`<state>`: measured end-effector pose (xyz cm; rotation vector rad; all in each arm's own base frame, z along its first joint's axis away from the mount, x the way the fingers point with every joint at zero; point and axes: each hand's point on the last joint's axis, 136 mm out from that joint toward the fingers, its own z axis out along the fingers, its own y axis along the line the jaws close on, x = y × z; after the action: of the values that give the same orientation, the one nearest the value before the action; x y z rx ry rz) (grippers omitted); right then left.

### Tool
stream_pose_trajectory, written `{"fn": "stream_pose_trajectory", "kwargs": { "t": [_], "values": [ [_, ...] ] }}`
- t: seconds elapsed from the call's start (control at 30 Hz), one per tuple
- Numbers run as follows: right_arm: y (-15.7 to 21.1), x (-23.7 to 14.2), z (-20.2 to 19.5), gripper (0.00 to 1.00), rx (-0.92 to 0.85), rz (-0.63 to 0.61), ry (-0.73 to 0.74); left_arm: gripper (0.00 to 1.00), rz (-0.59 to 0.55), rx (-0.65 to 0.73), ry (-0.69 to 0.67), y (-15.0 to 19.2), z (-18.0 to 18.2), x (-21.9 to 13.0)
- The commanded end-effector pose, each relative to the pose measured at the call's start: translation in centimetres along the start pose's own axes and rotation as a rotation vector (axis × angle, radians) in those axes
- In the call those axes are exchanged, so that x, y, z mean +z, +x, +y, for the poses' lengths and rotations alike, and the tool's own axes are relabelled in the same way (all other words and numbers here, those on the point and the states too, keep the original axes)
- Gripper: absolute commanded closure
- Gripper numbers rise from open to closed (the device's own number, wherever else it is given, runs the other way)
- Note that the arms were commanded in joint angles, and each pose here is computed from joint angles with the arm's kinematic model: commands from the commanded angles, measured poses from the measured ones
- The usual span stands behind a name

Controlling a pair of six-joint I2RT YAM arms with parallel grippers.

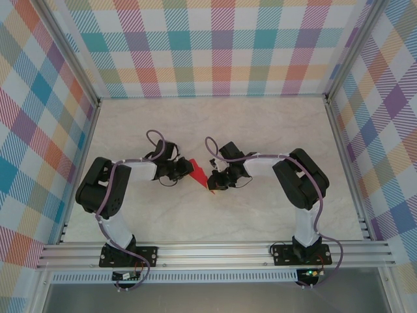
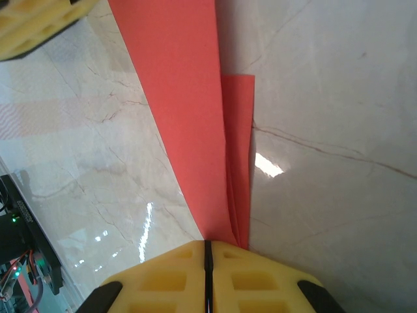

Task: Fold a paper plane with a square sheet of paper (pick it up from the middle)
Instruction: Fold the wing for the fifth time at the center of the table.

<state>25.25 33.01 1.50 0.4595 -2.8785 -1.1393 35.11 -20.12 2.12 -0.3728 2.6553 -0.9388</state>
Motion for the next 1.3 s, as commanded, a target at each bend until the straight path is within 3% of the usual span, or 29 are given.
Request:
{"fn": "stream_pose_trajectory", "kwargs": {
  "t": [0.0, 0.53, 0.77, 1.07, 1.27],
  "values": [
    [3.5, 1.3, -4.8, 0.91, 0.093, 0.099, 0.145, 0.82, -0.043, 0.005, -0.107, -2.1, 3.7, -0.2],
    [3.6, 1.3, -5.0, 0.91, 0.1, 0.094, 0.148, 0.82, -0.125, -0.039, -0.168, -6.9, 6.5, -2.5],
    [2.5, 0.8, -3.7, 0.88, 0.082, 0.063, 0.114, 0.82, -0.171, -0.017, -0.161, -8.3, 5.1, -4.1],
    [-2.8, -5.5, 4.4, 0.56, -0.085, -0.197, -0.027, 0.71, -0.259, 0.011, -0.162, -7.4, 2.1, -8.9],
    [-3.8, -10.5, 3.5, 0.37, -0.09, -0.423, 0.139, 0.5, -0.287, 0.107, -0.271, -4.8, 1.0, -11.1]
  ]
}}
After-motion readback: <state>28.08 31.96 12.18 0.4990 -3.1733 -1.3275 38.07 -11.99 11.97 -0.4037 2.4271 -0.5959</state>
